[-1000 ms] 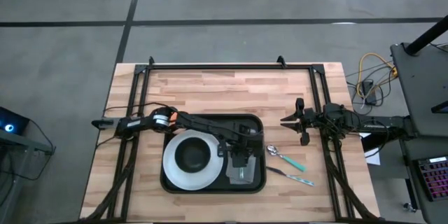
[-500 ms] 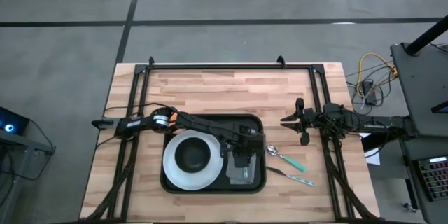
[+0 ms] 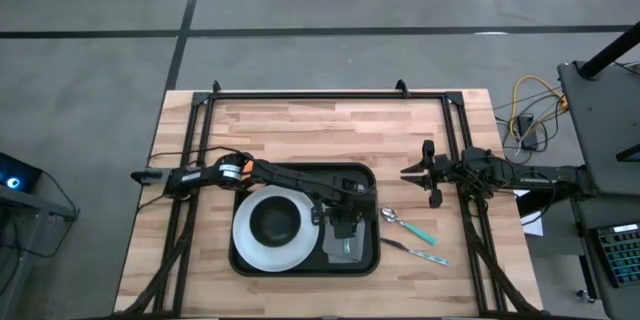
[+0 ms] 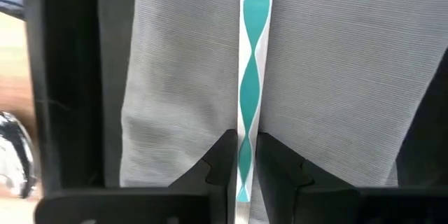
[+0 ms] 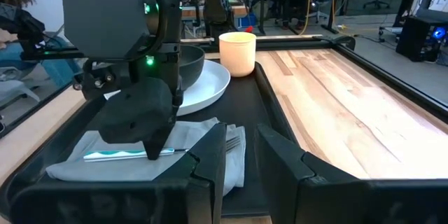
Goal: Set up tray
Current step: Put the fork on the table napkin, then put the knife on the table
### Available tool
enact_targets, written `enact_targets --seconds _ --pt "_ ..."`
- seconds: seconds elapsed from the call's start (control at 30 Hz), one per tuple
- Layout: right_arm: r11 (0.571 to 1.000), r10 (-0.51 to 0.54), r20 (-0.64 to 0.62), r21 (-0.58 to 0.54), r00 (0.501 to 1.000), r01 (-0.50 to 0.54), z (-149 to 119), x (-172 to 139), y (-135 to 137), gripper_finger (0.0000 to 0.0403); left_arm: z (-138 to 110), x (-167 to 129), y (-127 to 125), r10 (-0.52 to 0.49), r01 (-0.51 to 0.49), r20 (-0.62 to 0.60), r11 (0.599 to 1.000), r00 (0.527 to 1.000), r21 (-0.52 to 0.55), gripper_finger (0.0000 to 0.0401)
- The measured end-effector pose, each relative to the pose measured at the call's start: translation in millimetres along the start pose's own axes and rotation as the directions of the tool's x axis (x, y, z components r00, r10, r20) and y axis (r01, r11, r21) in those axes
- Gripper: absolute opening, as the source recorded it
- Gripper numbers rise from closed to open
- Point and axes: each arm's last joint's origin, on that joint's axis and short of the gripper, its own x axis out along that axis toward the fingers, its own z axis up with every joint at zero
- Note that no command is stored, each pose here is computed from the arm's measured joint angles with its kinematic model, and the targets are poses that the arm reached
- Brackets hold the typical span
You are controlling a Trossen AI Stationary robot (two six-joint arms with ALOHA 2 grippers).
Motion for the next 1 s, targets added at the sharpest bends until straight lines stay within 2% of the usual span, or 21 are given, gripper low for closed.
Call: enact_targets --seconds 0.23,0.57,0.73,0.87,0.93,1.0 --pt "1.000 0.000 0.000 0.000 1.000 0.000 0 0 0 0.0068 0 0 -1 -0.013 0.013 -0.003 1.000 1.000 -0.011 0.0042" --pt "1.000 0.000 0.000 0.000 1.000 0.000 0 0 0 0.0068 4 -12 7 0.036 -0.035 0.008 0.994 0.999 -0.108 0.0164" --pt "1.000 0.000 0.000 0.000 1.000 0.000 0 0 0 0.0068 13 -36 19 0.119 -0.113 0.027 0.980 0.993 -0.166 0.0193" --pt "1.000 0.000 0.000 0.000 1.000 0.000 0 0 0 0.0068 18 -59 28 0.179 -0.160 0.042 0.945 0.983 -0.284 0.0197" --pt "1.000 0.000 0.000 0.000 1.000 0.000 0 0 0 0.0068 19 -69 32 0.212 -0.178 0.049 0.907 0.976 -0.381 0.0198" --pt "1.000 0.000 0.000 0.000 1.000 0.000 0 0 0 0.0068 17 -76 35 0.241 -0.183 0.053 0.848 0.969 -0.498 0.0198"
